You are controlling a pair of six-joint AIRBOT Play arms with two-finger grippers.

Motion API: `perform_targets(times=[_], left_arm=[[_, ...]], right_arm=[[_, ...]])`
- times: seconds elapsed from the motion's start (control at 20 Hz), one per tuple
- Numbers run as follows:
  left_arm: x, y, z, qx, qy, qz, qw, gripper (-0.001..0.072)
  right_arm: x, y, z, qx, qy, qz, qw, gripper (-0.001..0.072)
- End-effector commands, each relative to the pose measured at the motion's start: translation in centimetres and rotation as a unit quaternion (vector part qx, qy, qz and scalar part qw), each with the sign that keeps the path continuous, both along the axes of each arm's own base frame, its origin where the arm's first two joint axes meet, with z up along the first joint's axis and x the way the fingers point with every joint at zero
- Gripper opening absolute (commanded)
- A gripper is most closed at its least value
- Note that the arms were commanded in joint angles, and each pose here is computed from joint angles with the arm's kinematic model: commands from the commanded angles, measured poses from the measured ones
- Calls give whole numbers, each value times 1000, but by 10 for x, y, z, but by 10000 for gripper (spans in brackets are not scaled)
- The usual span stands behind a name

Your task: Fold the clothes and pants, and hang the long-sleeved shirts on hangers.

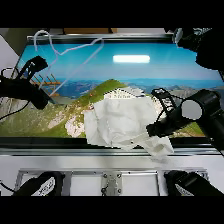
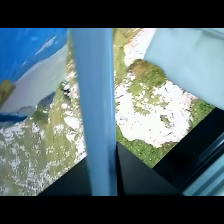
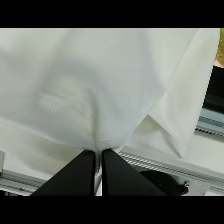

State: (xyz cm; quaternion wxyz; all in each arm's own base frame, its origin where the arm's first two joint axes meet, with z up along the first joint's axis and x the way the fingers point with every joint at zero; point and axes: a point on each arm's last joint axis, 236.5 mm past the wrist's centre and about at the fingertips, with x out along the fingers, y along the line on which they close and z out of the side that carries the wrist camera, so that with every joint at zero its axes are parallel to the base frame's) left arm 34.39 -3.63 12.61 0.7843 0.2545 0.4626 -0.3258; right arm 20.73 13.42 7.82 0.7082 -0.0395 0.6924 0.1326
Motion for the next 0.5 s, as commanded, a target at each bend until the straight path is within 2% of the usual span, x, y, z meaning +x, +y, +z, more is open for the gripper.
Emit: perform_targets(times=[0.0,0.05,0.2,0.45], left_arm=[[-26,-39,19,-48,-10,-103,993,20],[-30,-41,19,-52,-6,-112,992,19],[-68,-45,10,-45,51,-200,977,19],[-119,-49,-30,-63,122,-246,960,19]], right_arm=[[0,0,0,0,0,0,1000,32],[0,0,0,0,0,0,1000,32],[0,0,0,0,0,0,1000,32],[0,0,0,0,0,0,1000,32]])
